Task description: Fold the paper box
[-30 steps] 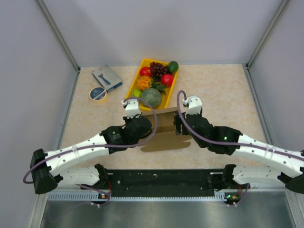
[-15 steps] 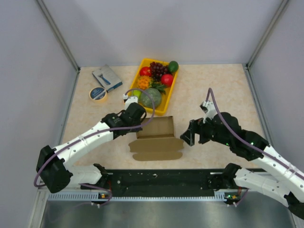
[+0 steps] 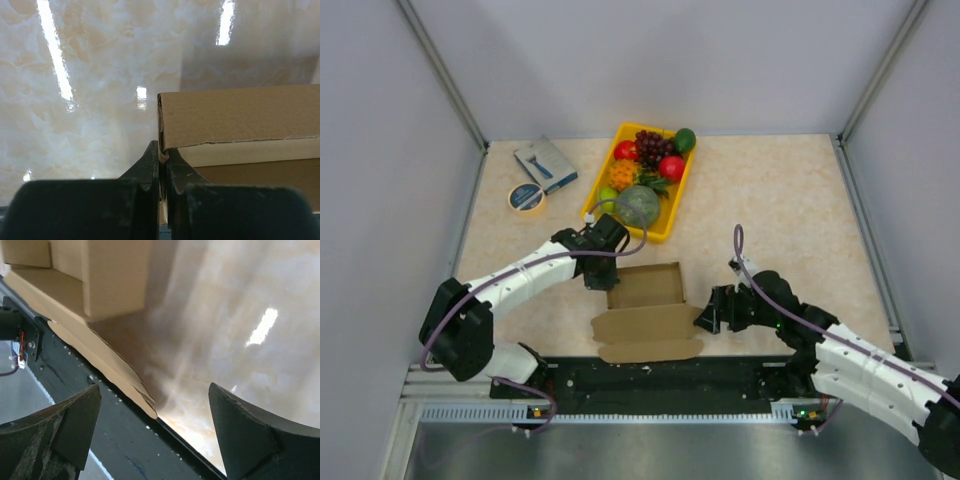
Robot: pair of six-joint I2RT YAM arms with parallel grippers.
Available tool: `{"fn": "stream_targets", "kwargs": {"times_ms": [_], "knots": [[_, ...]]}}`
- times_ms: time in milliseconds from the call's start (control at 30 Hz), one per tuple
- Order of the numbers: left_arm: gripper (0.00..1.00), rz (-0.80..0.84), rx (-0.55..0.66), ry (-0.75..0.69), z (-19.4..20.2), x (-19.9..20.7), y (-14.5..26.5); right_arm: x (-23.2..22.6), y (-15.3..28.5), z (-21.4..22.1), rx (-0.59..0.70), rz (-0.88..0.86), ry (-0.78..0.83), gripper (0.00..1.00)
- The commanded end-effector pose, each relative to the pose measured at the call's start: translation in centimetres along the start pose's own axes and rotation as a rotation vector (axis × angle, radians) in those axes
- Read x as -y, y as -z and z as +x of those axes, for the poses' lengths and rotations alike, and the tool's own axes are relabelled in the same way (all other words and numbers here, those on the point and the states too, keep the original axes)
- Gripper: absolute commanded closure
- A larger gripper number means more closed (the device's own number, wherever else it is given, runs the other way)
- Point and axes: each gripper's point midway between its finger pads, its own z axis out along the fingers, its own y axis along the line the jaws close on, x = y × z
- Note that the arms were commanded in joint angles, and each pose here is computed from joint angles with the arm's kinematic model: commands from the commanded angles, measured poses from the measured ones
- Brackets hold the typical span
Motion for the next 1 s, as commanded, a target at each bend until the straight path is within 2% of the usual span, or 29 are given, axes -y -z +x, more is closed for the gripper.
{"fn": "stream_targets", "kwargs": {"times_ms": [0,100,233,367,467,567,600,633,667,700,733,800,833,900,967], "knots": [[1.00,0.008,0.038,0.087,-0.7,0.0,-0.4,-1.3,-0.5,-2.2,0.174,-0.116,-0.133,0.13],[1.00,0.028,0.032,0.116,-0.9,0.5,-1.3,-2.1,-1.0,-1.3,0.140,-0.189,-0.145,0.13],[1.00,0.027,0.004,0.128,-0.8,0.7,-2.2,-1.5,-2.4,0.3,0.068,-0.192,-0.182,0.18],[1.00,0.031,0.005,0.149,-0.6,0.2,-2.6,-1.6,-2.8,1.6,0.043,-0.235,-0.220,0.30],[1.00,0.041,-0.003,0.169,-0.6,0.0,-2.9,-1.8,-2.5,2.4,0.029,-0.238,-0.227,0.33],[0.91,0.054,0.005,0.180,-1.0,0.1,-2.7,-2.8,-1.8,2.0,0.048,-0.281,-0.253,0.42],[0.83,0.064,0.010,0.181,-1.2,0.2,-2.7,-3.1,-1.7,1.8,0.057,-0.300,-0.265,0.46],[0.78,0.076,0.019,0.185,-1.3,0.4,-2.4,-3.4,-1.6,1.7,0.065,-0.318,-0.280,0.49],[0.72,0.086,0.026,0.181,-1.4,0.5,-2.2,-4.0,-1.4,1.1,0.076,-0.342,-0.305,0.61],[0.65,0.091,0.022,0.173,-1.3,0.4,-2.0,-4.0,-1.4,1.1,0.063,-0.335,-0.318,0.68],[0.49,0.100,0.031,0.164,-1.4,0.4,-1.4,-4.5,-1.3,0.4,0.066,-0.325,-0.323,0.73],[0.40,0.091,0.043,0.118,-1.3,-0.2,-0.6,-3.6,-1.5,1.1,0.025,-0.256,-0.355,0.84],[0.36,0.090,0.068,0.104,-1.2,-0.8,0.5,-3.6,-1.5,0.5,0.036,-0.240,-0.367,0.98],[0.16,0.110,0.110,0.050,-1.3,-1.3,2.1,-3.3,-1.6,0.9,-0.003,-0.200,-0.389,1.00],[0.10,0.188,0.170,-0.046,-1.1,-1.1,5.1,-3.9,-1.7,0.5,-0.039,-0.187,-0.406,1.00]]}}
